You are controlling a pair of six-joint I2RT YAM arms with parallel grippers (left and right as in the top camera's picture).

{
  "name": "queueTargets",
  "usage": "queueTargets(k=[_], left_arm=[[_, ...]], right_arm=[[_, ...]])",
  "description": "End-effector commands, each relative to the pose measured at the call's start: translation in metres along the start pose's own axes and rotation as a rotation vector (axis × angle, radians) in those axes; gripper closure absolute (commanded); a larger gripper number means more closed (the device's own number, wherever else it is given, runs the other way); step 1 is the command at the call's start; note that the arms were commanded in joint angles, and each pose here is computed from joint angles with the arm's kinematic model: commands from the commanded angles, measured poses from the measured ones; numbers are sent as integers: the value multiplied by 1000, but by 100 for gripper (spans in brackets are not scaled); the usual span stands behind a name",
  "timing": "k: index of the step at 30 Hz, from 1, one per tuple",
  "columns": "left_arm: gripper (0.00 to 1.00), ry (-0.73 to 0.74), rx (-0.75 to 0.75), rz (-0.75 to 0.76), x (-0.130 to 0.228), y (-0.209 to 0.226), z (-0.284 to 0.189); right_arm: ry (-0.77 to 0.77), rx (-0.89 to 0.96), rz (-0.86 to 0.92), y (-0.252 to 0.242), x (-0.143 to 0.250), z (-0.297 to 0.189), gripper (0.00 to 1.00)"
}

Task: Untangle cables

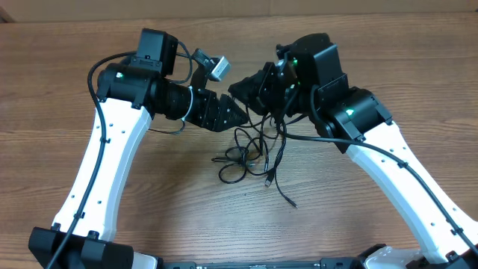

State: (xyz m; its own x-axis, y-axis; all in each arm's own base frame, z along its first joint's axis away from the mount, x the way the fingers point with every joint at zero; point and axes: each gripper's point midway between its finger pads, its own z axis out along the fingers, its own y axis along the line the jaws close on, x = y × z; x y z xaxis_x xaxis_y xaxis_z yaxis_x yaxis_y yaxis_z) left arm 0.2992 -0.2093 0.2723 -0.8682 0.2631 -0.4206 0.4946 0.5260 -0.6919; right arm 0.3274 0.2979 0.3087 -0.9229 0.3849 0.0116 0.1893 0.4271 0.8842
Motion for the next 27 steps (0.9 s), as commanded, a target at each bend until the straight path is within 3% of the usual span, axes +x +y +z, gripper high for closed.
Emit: queueTargets(k=[1, 5, 6, 10, 13, 14, 15, 20, 23, 27], left_arm=[[50, -16, 22, 11, -4, -12, -3], [80, -16, 22, 11, -4, -11, -3], [96, -16, 22, 11, -4, -11, -3], [96, -39, 20, -31, -9, -19, -11], [96, -81, 17, 5, -20, -35, -24], [96, -115, 18, 21, -29, -46, -34], [96, -154, 20, 36, -38, -58, -44], [96, -371, 74, 60, -90, -109, -88], [96, -564, 210, 172, -130, -172, -136], [96, -744, 406, 297, -146, -253, -200]], right_arm=[[56, -40, -9, 13, 14, -4, 96], [55, -39, -11, 13, 15, -3, 96], [34, -33, -14, 11, 10, -4, 96], [-80, 14, -79, -9, -35, -23, 91], [-129, 98, 11, -41, -61, -45, 89], [-150, 152, 67, -62, -72, -59, 82], [-163, 189, 56, -77, -81, -71, 66], [-108, 307, -90, -111, -78, -91, 33], [-48, 351, -153, -118, -62, -86, 28], [-49, 392, -201, -117, -55, -76, 18]])
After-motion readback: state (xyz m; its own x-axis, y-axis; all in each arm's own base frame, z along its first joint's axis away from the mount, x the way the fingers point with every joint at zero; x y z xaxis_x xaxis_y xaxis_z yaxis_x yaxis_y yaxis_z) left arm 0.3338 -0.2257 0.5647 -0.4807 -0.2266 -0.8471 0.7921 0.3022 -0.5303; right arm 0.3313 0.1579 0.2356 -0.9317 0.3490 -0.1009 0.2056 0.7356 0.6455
